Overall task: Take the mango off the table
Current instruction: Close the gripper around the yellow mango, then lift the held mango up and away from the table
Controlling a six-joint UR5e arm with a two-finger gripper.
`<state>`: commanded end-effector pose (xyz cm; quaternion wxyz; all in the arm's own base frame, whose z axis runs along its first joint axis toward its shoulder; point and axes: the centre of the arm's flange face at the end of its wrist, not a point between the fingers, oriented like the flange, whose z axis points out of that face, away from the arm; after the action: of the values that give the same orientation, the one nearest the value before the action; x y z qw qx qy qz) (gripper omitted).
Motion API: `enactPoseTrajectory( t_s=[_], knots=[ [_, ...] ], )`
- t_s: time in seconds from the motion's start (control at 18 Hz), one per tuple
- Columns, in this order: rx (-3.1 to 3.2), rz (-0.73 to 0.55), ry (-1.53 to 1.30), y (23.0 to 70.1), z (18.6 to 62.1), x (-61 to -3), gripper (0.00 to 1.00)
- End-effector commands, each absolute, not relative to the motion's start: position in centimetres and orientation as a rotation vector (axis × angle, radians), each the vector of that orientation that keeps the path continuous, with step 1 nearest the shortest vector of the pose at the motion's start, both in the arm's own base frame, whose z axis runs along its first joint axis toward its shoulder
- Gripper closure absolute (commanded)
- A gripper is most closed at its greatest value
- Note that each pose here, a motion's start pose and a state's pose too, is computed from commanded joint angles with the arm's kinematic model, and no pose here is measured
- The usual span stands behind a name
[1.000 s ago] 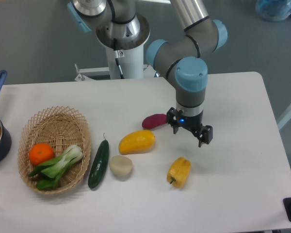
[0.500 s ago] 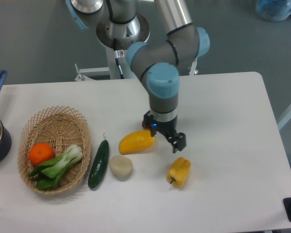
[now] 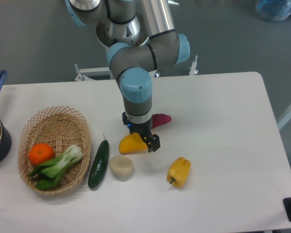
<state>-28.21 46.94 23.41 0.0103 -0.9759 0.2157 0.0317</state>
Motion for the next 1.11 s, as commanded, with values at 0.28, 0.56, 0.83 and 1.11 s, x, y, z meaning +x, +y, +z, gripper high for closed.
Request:
enactPoseTrajectory(
  t_s=[0.28, 0.56, 0.83, 1.11],
  knots=[
    [-3.054, 0.082, 0.680, 47.4, 22.2, -28.2, 0.00],
    [-3.063, 0.064, 0.682, 47.7, 21.0, -28.5, 0.00],
    [-3.157, 0.108, 0.698, 47.2, 19.3, -29.1, 0.00],
    [-3.179, 0.113, 0.684, 47.9, 18.6, -29.0, 0.14]
  ],
)
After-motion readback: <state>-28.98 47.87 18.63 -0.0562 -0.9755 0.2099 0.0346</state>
